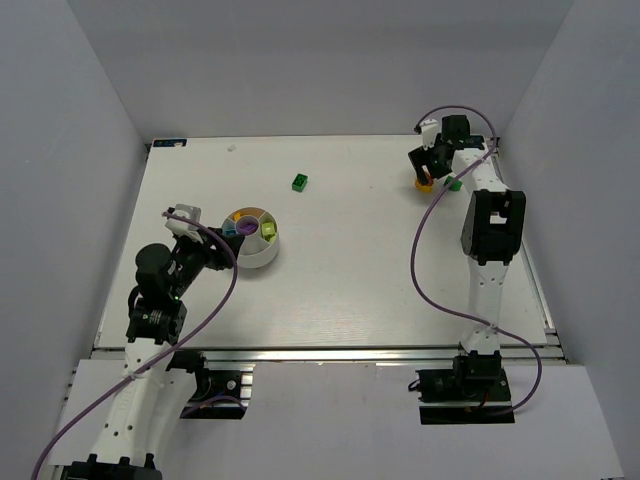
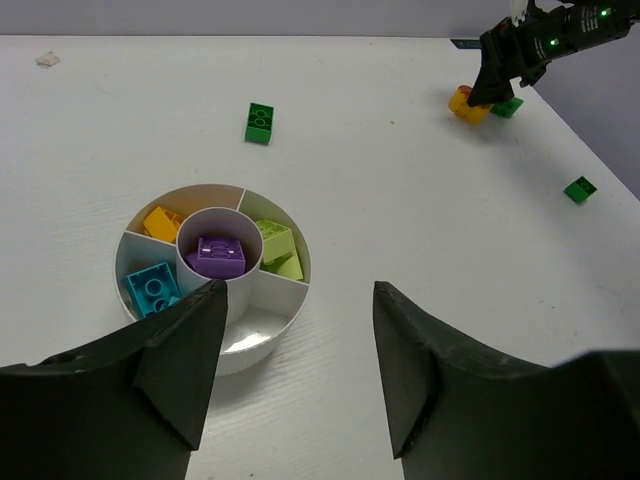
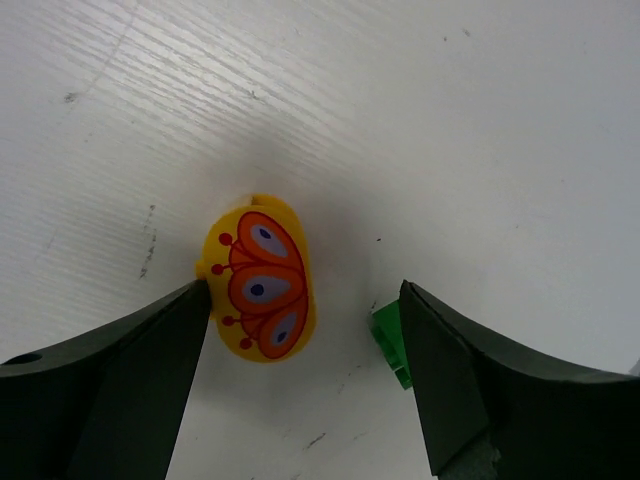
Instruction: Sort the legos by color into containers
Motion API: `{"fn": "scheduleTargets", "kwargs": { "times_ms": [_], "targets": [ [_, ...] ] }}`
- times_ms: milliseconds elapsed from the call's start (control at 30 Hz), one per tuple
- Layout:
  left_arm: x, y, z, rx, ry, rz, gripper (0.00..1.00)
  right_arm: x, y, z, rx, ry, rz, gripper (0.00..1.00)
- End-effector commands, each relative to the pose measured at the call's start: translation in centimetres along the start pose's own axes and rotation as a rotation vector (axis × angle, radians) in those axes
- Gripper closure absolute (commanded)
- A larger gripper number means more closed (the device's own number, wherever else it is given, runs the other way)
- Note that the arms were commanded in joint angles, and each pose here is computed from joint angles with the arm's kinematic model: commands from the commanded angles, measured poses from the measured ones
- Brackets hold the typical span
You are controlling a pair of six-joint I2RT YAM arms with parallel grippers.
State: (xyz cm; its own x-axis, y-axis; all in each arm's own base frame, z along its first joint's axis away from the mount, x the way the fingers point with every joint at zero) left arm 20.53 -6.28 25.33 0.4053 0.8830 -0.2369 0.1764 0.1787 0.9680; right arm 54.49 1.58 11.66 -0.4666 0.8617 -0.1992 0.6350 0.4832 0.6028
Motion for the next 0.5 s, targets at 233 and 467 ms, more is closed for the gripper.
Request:
{"fn": "scheduleTargets", "kwargs": {
  "times_ms": [233, 467],
  "targets": [
    [-0.6, 0.5, -0.1, -0.020, -0.062, 0.014, 0.21, 0.7, -0.1, 3.0, -0.039, 0.090, 0.005, 0.26],
    [-0.9, 0.2, 0.1, -0.007, -0.091, 0.008, 0.20, 0.8, -0.7, 3.2, -0.030, 0.116, 0.016, 0.42]
  ]
}}
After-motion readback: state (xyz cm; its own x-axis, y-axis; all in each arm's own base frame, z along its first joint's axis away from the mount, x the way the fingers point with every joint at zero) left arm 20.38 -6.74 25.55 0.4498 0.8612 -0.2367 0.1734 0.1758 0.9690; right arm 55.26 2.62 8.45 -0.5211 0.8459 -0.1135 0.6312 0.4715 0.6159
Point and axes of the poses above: each gripper's point midway between its finger pads, its own z axis out along the fingers, its own x axis along the line the jaws close on, y = z × x, the point moved 7 cm from there along -z, back along the fingers
